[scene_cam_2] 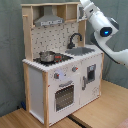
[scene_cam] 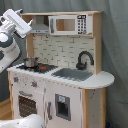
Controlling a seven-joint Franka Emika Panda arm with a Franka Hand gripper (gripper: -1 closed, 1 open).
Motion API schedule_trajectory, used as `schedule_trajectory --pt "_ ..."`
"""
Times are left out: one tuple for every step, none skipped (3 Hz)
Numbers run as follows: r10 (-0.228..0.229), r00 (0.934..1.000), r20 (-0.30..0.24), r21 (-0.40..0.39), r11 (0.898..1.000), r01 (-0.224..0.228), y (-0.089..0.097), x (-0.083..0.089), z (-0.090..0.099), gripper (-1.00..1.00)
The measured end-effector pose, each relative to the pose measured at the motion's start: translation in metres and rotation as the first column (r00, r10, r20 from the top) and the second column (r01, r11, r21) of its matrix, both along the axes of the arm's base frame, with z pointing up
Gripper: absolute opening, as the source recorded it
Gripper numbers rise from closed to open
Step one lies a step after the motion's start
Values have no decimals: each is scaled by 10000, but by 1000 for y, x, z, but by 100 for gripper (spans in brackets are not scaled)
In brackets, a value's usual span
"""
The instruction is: Play with the kitchen
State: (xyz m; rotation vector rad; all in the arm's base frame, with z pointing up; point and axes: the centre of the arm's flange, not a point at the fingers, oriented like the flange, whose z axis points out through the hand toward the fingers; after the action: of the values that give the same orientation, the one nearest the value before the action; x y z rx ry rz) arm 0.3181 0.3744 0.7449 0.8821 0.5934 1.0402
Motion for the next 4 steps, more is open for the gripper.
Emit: schedule_trajectory --pt "64 9995 303 777 9969 -87 11 6 3 100" --pt "78 9986 520 1517 9883 -156 23 9 7 100" --pt "128 9980 617 2206 9750 -261 37 13 5 100" --pt "142 9975 693 2839 9583 -333 50 17 0 100"
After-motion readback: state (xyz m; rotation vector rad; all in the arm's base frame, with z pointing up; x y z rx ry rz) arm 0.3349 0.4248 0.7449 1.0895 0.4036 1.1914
